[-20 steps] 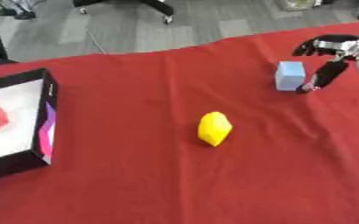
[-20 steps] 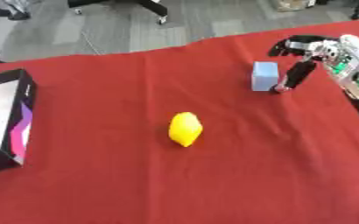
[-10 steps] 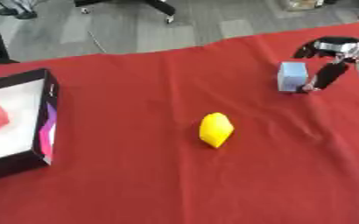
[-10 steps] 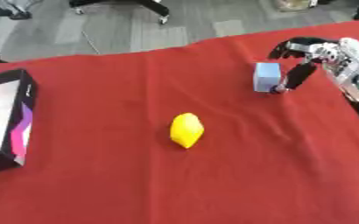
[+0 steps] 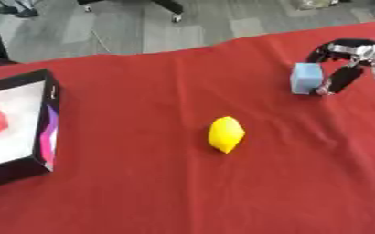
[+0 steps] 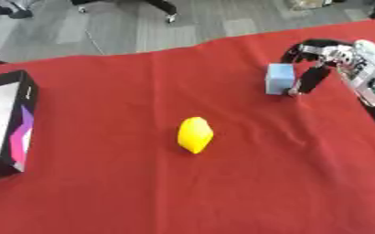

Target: Pick up the objects with one hand, pass them to the other hand, and then place them into the box on the other side of the table.

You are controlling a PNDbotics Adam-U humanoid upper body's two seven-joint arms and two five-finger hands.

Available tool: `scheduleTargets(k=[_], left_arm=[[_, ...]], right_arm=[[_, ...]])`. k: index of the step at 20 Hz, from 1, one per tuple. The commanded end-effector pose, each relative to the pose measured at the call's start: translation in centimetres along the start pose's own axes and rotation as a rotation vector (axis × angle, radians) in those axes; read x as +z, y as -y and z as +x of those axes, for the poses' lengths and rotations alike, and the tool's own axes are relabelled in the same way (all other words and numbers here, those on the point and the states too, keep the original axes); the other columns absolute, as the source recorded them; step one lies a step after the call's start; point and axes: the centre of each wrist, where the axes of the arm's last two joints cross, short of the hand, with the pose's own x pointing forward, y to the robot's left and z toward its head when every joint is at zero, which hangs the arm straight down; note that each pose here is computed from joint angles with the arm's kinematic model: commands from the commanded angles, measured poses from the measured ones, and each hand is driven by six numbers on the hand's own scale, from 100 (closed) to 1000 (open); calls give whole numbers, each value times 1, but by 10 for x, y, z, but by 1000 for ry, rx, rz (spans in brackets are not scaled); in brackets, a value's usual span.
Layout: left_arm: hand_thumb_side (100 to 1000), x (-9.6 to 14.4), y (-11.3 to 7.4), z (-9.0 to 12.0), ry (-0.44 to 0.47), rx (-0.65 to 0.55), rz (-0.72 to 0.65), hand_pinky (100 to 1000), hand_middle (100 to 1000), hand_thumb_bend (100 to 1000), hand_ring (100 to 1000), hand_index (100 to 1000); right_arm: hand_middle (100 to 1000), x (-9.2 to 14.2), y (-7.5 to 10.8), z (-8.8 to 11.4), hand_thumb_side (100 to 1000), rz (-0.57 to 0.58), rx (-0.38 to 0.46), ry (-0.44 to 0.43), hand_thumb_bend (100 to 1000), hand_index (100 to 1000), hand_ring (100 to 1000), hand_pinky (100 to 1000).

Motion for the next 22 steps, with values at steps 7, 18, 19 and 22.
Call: scheduleTargets(k=[7,18,19,22], left_arm=[[552,-2,-8,4,20,-9,22,799,673,208,646,754],[554,-1,-10,1,11,-14,28,801,673,201,629,753],[553,0,-11,0,9,-15,28,801,673,201,629,753],[553,1,-12,-2,1,-21,32,801,673,201,628,753]], right_arm=[[645,7,11,0,100,-35,-8,6,341,722,844,919],[563,10,15,5,100,-80,-39,34,322,619,797,899],[560,10,16,6,100,-87,-43,37,324,617,795,897],[546,13,20,10,100,-116,-65,58,332,607,783,882]])
